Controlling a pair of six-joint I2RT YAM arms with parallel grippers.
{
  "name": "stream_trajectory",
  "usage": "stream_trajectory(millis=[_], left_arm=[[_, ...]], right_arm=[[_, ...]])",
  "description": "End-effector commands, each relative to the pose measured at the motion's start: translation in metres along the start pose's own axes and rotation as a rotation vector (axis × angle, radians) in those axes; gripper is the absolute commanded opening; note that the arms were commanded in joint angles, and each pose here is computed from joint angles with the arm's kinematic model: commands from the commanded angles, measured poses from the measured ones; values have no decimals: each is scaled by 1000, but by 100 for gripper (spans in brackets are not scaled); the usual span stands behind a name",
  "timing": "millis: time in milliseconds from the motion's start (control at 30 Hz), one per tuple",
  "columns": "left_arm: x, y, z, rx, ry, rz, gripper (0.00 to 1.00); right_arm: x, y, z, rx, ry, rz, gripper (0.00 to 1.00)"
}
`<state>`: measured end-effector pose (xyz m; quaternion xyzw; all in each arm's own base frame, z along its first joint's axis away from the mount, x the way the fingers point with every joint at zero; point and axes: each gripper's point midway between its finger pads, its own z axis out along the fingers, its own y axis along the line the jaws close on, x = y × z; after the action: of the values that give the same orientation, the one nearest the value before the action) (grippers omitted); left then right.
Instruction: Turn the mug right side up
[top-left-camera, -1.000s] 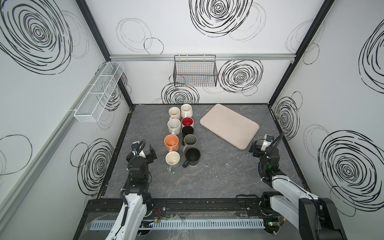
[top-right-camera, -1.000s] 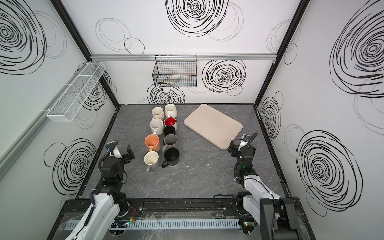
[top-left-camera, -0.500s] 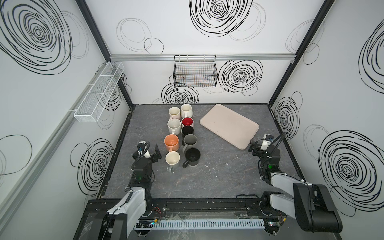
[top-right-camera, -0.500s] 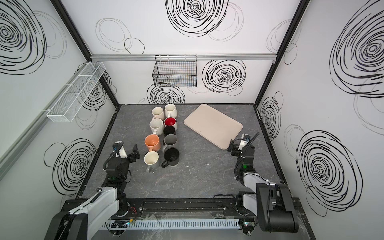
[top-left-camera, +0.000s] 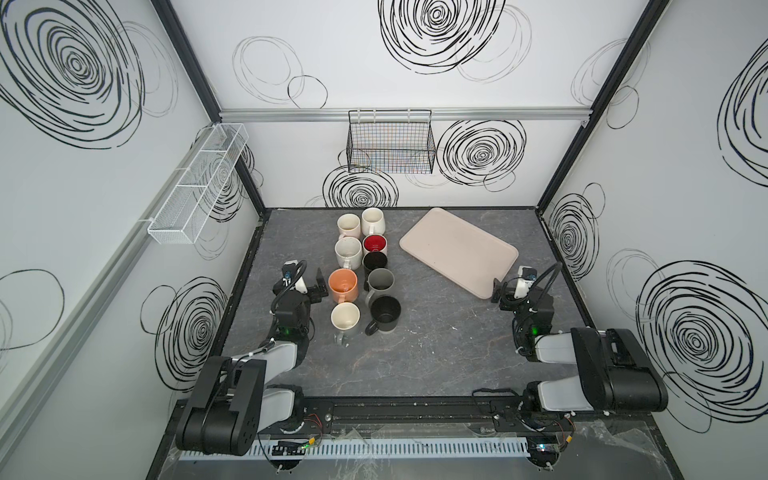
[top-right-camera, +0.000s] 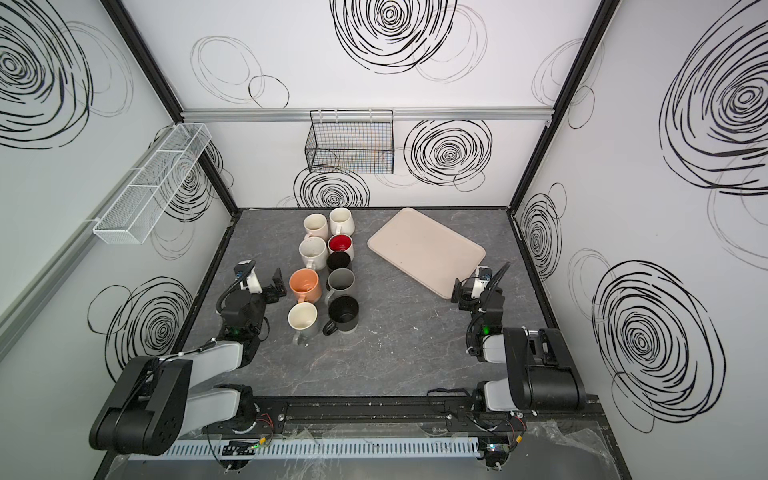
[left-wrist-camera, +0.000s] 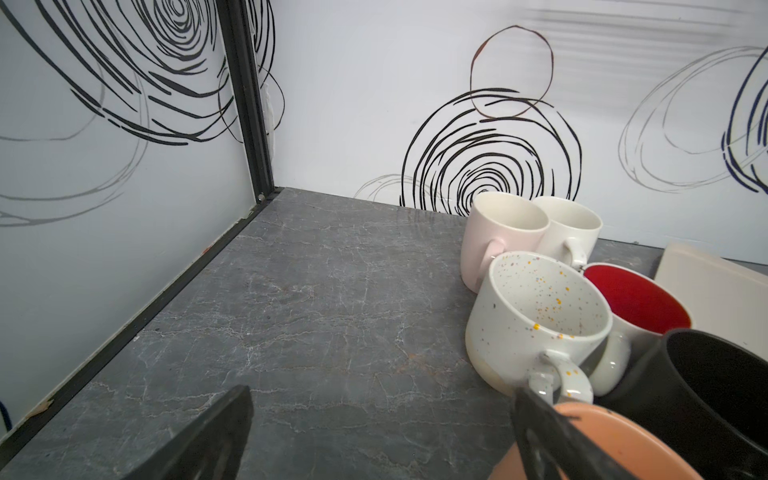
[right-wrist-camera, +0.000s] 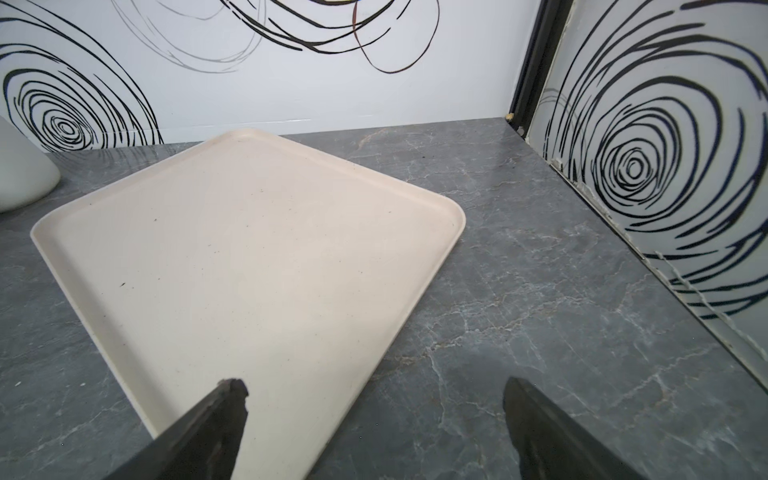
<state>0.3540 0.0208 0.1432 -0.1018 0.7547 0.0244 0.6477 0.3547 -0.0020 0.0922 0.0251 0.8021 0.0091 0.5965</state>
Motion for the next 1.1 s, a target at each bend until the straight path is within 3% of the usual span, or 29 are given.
stream_trajectory(millis=[0,233,467,600,1067], left_arm=[[-10,0,4,-12,-38,-5,99],[-18,-11,6,35,-85,90,99],[-8,-7,-1,50,-175,75,99],[-6,5,7,-19,-137,45,99],[-5,1,9,-36,-125,74,99]], right_arm=[[-19,0,14,4,-23,-13,100],[-19,-9,24,19,14,32,100],[-19,-9,24,20,15,34,100],[-19,-9,24,21,14,33,100],[-18,-9,24,20,15,32,100]])
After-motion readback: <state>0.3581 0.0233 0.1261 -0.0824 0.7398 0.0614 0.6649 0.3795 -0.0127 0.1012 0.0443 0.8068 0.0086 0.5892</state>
